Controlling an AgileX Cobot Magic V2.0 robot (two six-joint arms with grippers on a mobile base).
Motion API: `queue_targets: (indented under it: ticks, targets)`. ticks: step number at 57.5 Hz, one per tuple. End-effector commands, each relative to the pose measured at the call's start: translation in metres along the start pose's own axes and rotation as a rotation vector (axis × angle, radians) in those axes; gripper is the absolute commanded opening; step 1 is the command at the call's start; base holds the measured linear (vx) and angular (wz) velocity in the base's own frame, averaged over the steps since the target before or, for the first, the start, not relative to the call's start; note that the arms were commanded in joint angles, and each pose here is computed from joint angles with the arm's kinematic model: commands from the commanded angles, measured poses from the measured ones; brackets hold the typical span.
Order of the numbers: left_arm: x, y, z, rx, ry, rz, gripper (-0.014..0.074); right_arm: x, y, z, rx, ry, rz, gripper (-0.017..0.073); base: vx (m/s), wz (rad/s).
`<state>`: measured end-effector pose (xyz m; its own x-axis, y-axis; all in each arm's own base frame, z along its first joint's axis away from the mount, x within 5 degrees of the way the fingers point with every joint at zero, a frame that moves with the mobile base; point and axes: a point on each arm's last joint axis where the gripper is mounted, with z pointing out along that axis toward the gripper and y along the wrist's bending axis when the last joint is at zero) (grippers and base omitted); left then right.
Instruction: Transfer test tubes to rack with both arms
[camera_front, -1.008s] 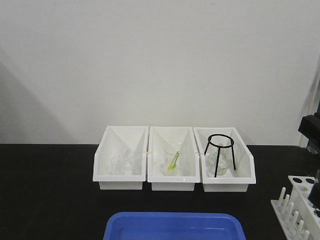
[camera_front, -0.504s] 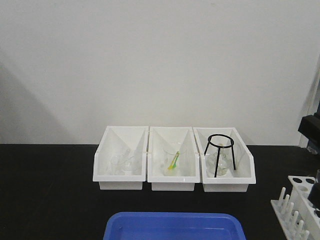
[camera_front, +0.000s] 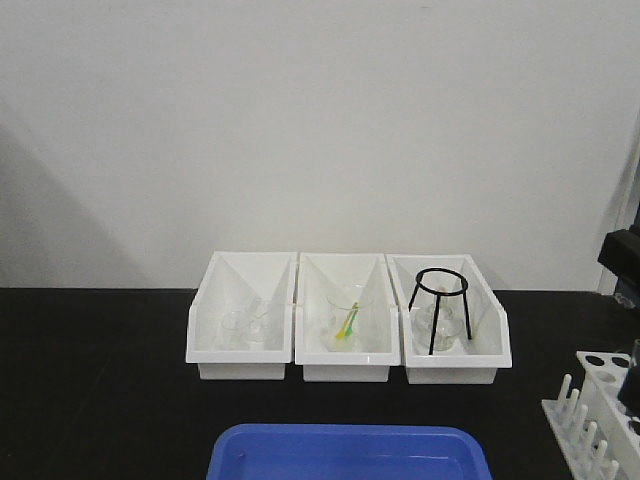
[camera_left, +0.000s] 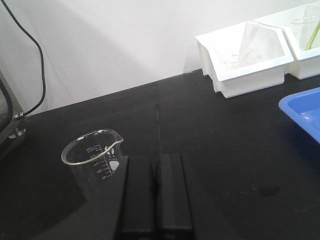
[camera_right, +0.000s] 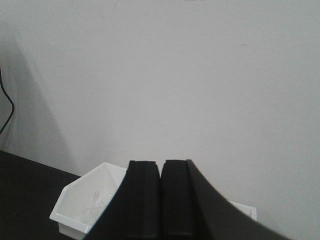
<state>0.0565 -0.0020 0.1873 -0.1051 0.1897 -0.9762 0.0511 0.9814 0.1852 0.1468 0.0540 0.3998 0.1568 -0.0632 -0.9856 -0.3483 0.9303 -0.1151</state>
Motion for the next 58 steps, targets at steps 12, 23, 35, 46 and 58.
queue_targets:
  ticks: [12,23,35,46,58]
  targets:
    - [0.0015,0.0,0.0001,-0.015,-0.062,-0.014,-0.002,-0.0133,0.0015,-0.0018,-0.025,-0.057,-0.008,-0.0007,0.0,0.0]
    - [0.0015,0.0,0.0001,-0.015,-0.062,-0.014,-0.002,-0.0133,0.0015,-0.0018,-0.025,-0.057,-0.008,-0.0007,0.0,0.0]
    - [0.0015,0.0,0.0001,-0.015,-0.062,-0.014,-0.002,-0.0133,0.0015,-0.0018,-0.025,-0.057,-0.008,-0.0007,0.0,0.0]
    - [0.0015,0.0,0.0001,-0.015,-0.062,-0.014,-0.002,-0.0133,0.0015,-0.0018,-0.025,-0.057,-0.008,-0.0007,0.0,0.0]
    - [0.0015,0.0,0.0001,-0.015,-0.062,-0.014,-0.002,-0.0133,0.0015,-0.0018,-0.025,-0.057,-0.01,-0.0007,0.0,0.0]
